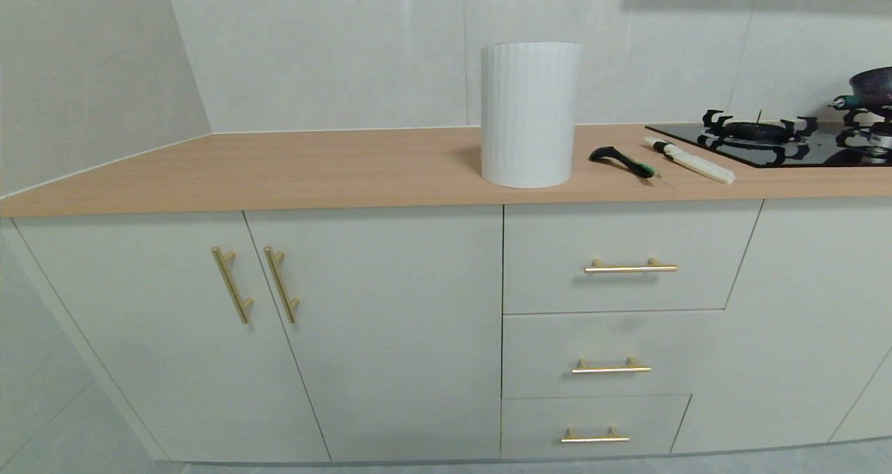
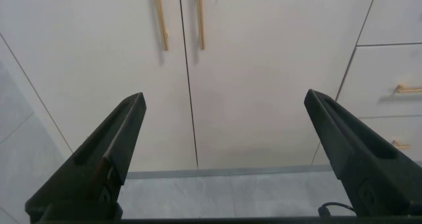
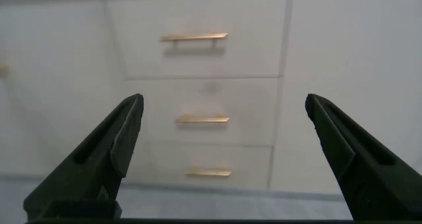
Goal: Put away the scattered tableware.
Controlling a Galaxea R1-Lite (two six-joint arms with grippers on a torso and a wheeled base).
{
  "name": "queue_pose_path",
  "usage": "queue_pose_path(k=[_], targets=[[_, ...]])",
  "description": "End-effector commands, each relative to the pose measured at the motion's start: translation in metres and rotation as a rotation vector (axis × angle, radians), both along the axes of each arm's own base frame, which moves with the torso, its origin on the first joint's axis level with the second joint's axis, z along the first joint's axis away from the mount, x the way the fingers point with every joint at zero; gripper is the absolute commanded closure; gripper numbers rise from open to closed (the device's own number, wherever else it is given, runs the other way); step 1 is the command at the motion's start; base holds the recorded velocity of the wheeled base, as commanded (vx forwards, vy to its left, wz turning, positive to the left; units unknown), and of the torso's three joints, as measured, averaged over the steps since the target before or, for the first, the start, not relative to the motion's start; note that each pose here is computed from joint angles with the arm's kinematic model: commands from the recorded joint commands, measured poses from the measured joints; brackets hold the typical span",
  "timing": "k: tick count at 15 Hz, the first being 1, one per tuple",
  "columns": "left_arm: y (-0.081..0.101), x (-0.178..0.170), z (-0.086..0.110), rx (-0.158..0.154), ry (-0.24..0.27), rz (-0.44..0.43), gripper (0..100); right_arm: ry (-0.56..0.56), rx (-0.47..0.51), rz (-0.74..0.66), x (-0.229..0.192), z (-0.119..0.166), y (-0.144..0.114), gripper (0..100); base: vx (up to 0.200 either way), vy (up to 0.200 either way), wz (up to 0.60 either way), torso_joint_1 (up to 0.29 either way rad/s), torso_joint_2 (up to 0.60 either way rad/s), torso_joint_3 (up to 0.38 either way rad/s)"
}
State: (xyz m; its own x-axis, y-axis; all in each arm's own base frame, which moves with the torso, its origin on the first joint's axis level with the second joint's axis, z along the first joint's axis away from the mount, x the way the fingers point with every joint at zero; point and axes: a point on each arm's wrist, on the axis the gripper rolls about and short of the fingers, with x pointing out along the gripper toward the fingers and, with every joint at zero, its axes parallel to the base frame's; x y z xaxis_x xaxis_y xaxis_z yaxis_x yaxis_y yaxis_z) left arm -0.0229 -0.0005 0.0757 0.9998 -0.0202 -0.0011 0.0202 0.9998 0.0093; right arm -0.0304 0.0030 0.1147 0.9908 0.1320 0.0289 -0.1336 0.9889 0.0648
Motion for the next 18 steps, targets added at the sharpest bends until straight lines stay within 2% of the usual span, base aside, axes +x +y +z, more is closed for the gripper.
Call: queue_pose_path(k=[1, 3, 4, 5, 7, 10, 14, 16, 18], targets=[[0.000, 0.000, 0.000, 0.000, 0.000, 0.000, 0, 0.242, 0.012, 0.051, 0.032, 0.020, 0.001, 0, 0.000, 0.000, 0.00, 0.000, 0.00, 0.000], [0.000, 0.000, 0.000, 0.000, 0.000, 0.000, 0, 0.380, 0.018, 0.103, 0.070, 0.046, 0.003, 0, 0.000, 0.000, 0.00, 0.000, 0.00, 0.000], [0.000, 0.000, 0.000, 0.000, 0.000, 0.000, 0, 0.413, 0.022, 0.136, 0.085, 0.054, 0.004, 0, 0.000, 0.000, 0.00, 0.000, 0.00, 0.000], [0.000, 0.000, 0.000, 0.000, 0.000, 0.000, 0, 0.483, 0.026, 0.199, 0.118, 0.060, 0.008, 0, 0.000, 0.000, 0.00, 0.000, 0.00, 0.000], [0.000, 0.000, 0.000, 0.000, 0.000, 0.000, 0, 0.590, 0.026, 0.219, 0.174, 0.054, 0.014, 0, 0.000, 0.000, 0.00, 0.000, 0.00, 0.000], [0.000, 0.000, 0.000, 0.000, 0.000, 0.000, 0, 0.719, 0.024, 0.200, 0.248, 0.027, 0.019, 0, 0.000, 0.000, 0.00, 0.000, 0.00, 0.000], [0.000, 0.000, 0.000, 0.000, 0.000, 0.000, 0, 0.860, 0.019, 0.186, 0.311, -0.012, 0.024, 0, 0.000, 0.000, 0.00, 0.000, 0.00, 0.000], [0.000, 0.000, 0.000, 0.000, 0.000, 0.000, 0, 0.956, 0.002, 0.139, 0.336, -0.049, 0.025, 0, 0.000, 0.000, 0.00, 0.000, 0.00, 0.000], [0.000, 0.000, 0.000, 0.000, 0.000, 0.000, 0, 0.992, -0.045, 0.054, 0.353, -0.089, 0.025, 0, 0.000, 0.000, 0.00, 0.000, 0.00, 0.000]])
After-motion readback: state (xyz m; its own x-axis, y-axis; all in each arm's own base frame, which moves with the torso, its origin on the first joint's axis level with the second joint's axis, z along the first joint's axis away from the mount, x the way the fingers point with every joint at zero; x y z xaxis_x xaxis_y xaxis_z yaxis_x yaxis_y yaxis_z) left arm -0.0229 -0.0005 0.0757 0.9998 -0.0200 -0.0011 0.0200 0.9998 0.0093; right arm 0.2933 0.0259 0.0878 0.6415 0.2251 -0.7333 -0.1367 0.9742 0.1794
